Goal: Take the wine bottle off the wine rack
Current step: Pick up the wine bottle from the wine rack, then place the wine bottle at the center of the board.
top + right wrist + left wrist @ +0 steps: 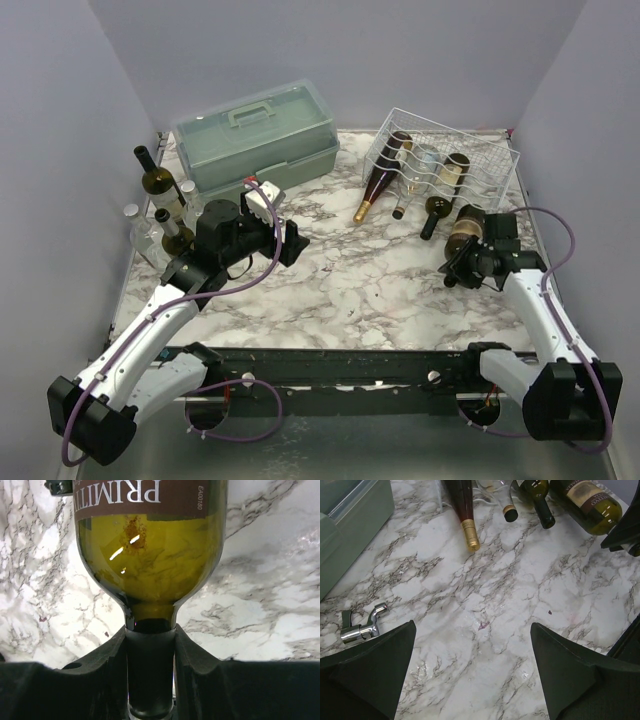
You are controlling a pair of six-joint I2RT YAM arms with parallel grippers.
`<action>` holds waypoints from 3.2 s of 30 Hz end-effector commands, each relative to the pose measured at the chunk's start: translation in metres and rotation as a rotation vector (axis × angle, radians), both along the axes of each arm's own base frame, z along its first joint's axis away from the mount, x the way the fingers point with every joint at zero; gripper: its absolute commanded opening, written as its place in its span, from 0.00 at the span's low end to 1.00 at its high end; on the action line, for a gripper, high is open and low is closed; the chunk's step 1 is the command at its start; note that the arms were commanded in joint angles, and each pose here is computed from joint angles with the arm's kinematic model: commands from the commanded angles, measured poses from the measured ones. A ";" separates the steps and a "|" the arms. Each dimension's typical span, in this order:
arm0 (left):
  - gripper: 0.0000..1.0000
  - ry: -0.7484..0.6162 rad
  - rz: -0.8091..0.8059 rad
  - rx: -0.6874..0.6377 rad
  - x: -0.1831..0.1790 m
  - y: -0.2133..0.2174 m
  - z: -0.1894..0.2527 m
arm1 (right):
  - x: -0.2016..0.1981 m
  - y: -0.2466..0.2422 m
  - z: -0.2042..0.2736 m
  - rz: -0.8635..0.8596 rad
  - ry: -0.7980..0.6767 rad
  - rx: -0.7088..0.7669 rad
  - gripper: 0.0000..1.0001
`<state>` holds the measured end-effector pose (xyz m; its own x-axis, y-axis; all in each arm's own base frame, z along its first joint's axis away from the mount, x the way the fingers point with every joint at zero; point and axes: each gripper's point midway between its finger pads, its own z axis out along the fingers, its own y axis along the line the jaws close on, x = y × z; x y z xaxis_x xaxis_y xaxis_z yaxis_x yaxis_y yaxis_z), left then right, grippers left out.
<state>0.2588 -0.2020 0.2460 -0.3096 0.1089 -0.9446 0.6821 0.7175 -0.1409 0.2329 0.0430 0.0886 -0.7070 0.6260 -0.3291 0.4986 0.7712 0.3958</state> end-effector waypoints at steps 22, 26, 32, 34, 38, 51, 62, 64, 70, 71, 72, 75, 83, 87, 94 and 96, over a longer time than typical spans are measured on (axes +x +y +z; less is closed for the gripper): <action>0.99 -0.063 -0.178 -0.036 -0.021 -0.020 0.004 | -0.032 0.057 0.080 -0.033 -0.004 0.381 0.00; 0.99 -0.157 -0.282 -0.057 -0.035 -0.031 0.004 | -0.033 0.066 0.095 -0.051 -0.002 0.457 0.00; 0.99 -0.353 -0.455 -0.075 -0.071 -0.061 -0.002 | -0.039 0.083 0.110 -0.051 0.035 0.596 0.00; 0.99 -0.380 -0.494 -0.060 -0.081 -0.071 -0.006 | -0.042 0.085 0.116 -0.044 0.035 0.612 0.00; 0.99 -0.431 -0.569 -0.015 -0.096 -0.090 -0.013 | -0.045 0.090 0.135 -0.027 0.018 0.644 0.00; 0.99 -0.719 -0.600 -0.036 -0.102 -0.174 0.009 | -0.053 0.098 0.163 -0.052 0.033 0.731 0.00; 0.99 -0.841 -0.425 -0.130 -0.080 -0.253 0.007 | -0.060 0.104 0.167 -0.053 0.061 0.788 0.00; 0.99 -0.845 -0.389 -0.158 -0.074 -0.261 0.008 | -0.061 0.105 0.166 -0.055 0.070 0.794 0.00; 0.99 -0.828 -0.356 -0.218 -0.067 -0.276 -0.002 | -0.062 0.107 0.167 -0.061 0.081 0.816 0.00; 0.99 -0.817 -0.345 -0.217 -0.064 -0.277 -0.005 | -0.062 0.107 0.167 -0.061 0.082 0.819 0.00; 0.99 -0.813 -0.335 -0.217 -0.062 -0.278 -0.007 | -0.062 0.107 0.166 -0.062 0.085 0.820 0.00; 0.99 -0.804 -0.314 -0.213 -0.057 -0.283 -0.015 | -0.062 0.107 0.165 -0.065 0.092 0.825 0.00; 0.99 -0.774 -0.279 -0.210 -0.041 -0.298 -0.033 | -0.062 0.107 0.161 -0.074 0.107 0.821 0.00; 0.99 -0.759 -0.265 -0.208 -0.035 -0.298 -0.040 | -0.061 0.108 0.163 -0.072 0.107 0.829 0.00; 0.99 -0.747 -0.257 -0.221 -0.031 -0.301 -0.044 | -0.059 0.108 0.160 -0.082 0.120 0.832 0.00; 0.99 -0.744 -0.251 -0.228 -0.030 -0.303 -0.044 | -0.059 0.108 0.161 -0.082 0.119 0.834 0.00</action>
